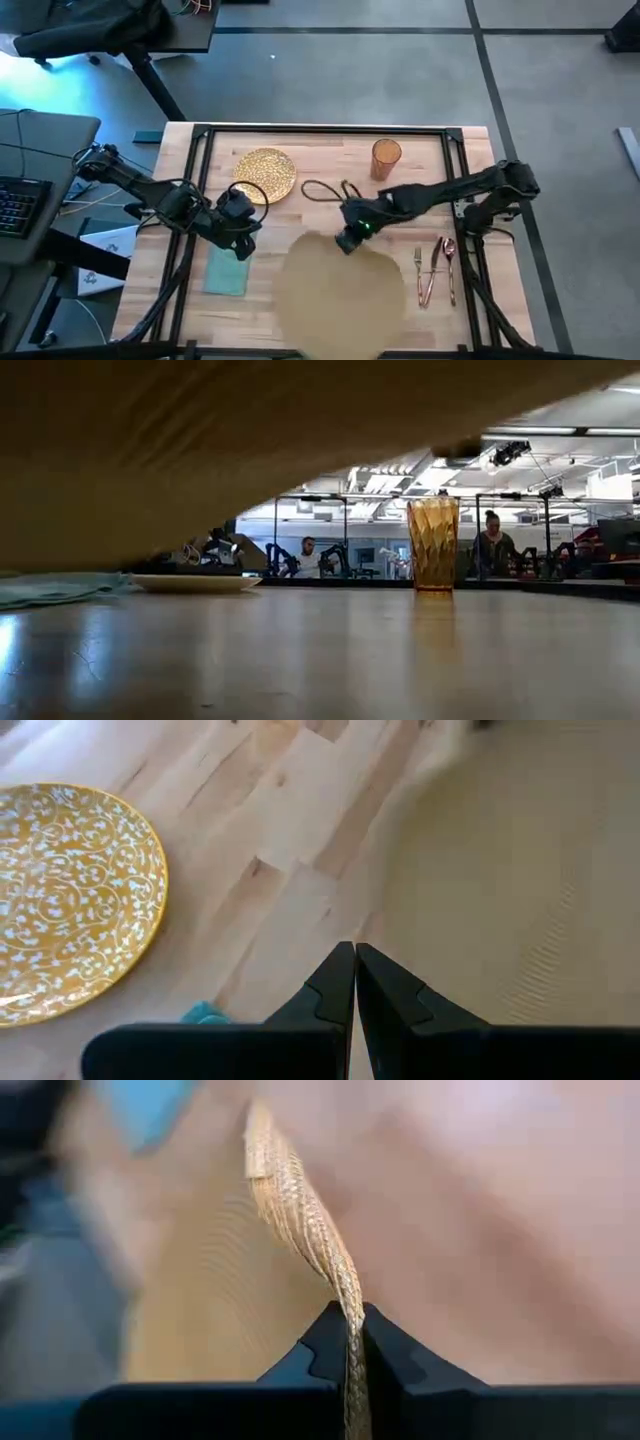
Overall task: Set table place
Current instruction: Adjust the mat
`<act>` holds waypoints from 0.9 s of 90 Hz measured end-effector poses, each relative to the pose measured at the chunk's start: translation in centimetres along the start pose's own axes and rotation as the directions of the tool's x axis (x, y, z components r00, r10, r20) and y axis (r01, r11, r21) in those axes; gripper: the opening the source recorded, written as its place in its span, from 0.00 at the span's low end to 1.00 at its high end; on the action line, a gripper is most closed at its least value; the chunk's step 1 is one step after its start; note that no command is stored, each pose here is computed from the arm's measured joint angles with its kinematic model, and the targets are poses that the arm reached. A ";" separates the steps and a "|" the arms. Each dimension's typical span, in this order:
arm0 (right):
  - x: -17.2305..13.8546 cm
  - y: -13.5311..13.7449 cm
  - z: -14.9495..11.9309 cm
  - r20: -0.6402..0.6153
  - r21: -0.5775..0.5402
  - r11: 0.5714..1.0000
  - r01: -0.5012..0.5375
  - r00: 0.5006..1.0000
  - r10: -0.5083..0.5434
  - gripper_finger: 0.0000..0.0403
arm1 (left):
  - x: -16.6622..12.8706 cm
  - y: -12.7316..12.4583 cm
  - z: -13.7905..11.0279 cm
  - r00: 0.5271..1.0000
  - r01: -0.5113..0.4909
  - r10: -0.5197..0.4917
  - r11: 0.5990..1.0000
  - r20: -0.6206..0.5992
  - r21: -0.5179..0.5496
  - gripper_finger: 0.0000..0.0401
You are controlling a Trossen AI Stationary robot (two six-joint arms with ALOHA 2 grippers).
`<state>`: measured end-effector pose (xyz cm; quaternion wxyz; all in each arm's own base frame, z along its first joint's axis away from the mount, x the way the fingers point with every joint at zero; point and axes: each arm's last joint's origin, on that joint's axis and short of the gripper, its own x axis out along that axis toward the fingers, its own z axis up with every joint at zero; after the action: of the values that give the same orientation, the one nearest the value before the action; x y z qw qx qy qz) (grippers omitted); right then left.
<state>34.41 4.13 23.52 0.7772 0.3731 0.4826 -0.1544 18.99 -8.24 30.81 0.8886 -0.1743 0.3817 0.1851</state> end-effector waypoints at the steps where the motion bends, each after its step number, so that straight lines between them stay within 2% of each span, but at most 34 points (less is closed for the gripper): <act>1: 0.3 -0.1 0.2 -0.002 -0.003 1.000 0.002 1.000 -0.002 0.00 | 0.0 0.0 0.0 1.000 -0.002 0.002 1.000 0.003 -0.001 0.00; 15: 3.5 -1.3 2.7 0.032 0.019 0.999 -0.029 0.999 0.028 0.00 | 0.0 0.1 0.1 1.000 -0.010 0.010 1.000 0.007 -0.008 0.00; 25: 5.5 -2.1 3.5 0.029 0.046 0.999 -0.015 0.999 0.014 0.00 | 0.0 0.1 0.1 1.000 0.000 0.000 1.000 -0.005 -0.012 0.00; 41: 5.9 -2.6 3.8 0.082 0.059 0.997 0.047 0.995 -0.052 0.00 | 0.0 0.0 0.0 1.000 0.005 -0.005 0.999 -0.009 -0.032 0.00; 52: 5.3 -2.4 4.0 0.121 0.036 0.997 0.066 0.990 -0.070 0.05 | 0.0 0.0 0.1 1.000 0.006 -0.007 0.999 -0.008 -0.037 0.00; 66: 3.7 -1.9 4.6 0.152 -0.006 0.995 0.102 0.983 -0.100 0.21 | 0.1 0.0 0.1 1.000 0.010 -0.010 1.000 -0.008 -0.030 0.00; 73: 2.2 -1.2 5.3 0.213 -0.054 0.992 0.118 0.971 -0.104 0.28 | 0.1 -0.1 0.1 1.000 0.015 -0.015 0.999 -0.005 -0.032 0.00; 81: -0.2 -0.4 5.9 0.282 -0.047 0.983 0.178 0.946 -0.158 0.33 | 0.1 -0.1 0.1 1.000 0.015 -0.015 0.999 -0.005 -0.032 0.00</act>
<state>37.82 -0.48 25.02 0.8341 0.2771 0.4043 -0.2531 19.13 -8.24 30.84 0.8861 -0.1917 0.3796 0.1841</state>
